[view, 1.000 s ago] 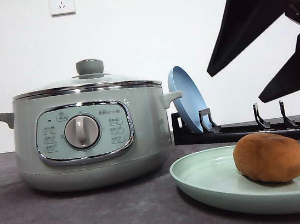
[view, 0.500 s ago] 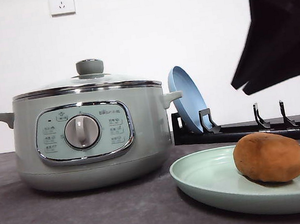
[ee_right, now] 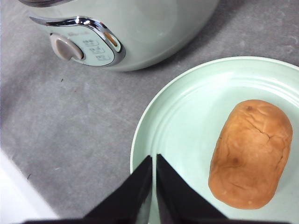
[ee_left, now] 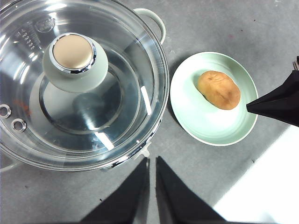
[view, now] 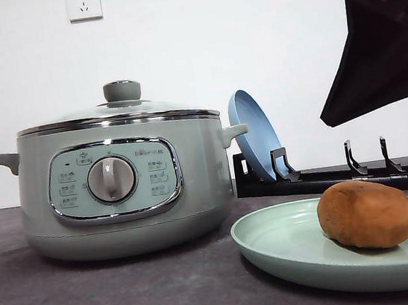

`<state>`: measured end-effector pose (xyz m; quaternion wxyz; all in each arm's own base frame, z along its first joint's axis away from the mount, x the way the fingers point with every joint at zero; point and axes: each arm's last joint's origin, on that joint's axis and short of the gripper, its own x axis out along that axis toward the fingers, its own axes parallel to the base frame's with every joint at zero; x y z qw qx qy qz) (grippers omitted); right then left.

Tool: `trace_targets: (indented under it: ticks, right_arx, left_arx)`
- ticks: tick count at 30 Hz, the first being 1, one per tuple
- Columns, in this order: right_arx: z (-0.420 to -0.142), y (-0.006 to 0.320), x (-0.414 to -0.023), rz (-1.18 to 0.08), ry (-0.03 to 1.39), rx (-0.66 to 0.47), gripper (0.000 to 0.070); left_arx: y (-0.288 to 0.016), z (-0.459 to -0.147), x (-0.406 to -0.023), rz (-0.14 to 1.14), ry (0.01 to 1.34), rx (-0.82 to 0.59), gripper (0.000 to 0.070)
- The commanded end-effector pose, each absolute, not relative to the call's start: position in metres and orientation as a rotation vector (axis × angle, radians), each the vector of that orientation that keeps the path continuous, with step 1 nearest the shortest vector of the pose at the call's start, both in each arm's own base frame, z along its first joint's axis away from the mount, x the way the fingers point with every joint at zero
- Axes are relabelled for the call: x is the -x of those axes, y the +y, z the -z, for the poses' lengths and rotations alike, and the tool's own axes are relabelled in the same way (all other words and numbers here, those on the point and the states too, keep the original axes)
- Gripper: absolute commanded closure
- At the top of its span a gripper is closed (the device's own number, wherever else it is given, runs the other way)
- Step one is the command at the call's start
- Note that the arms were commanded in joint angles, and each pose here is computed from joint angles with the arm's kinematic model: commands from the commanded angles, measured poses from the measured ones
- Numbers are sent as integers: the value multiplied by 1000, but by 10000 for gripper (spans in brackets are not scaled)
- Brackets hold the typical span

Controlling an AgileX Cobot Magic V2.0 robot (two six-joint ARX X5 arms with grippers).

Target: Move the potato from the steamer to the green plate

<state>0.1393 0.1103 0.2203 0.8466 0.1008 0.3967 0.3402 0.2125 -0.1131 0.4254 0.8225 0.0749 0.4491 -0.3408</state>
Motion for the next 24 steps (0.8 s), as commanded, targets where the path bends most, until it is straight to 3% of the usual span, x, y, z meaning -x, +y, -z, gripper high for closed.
trace_targets:
  ticks: [1,13,18,24]
  right_arx:
    - [-222,112,-140,-721,834,-220,700]
    - [-222,112,-140,-721,833,-220,700]
    - [-222,112,-140,-722,832,-220,700]
    - [-222,112,-140,-718,825,-220,700]
  left_arx:
    - [-115,-431,-214,734,933,-157,685]
    - [-112,-436,-209,754,881,-202,685]
    - [-97,-468,-196,729,564,-176,685]
    - [-54,-504,-157,577,161,-111,685]
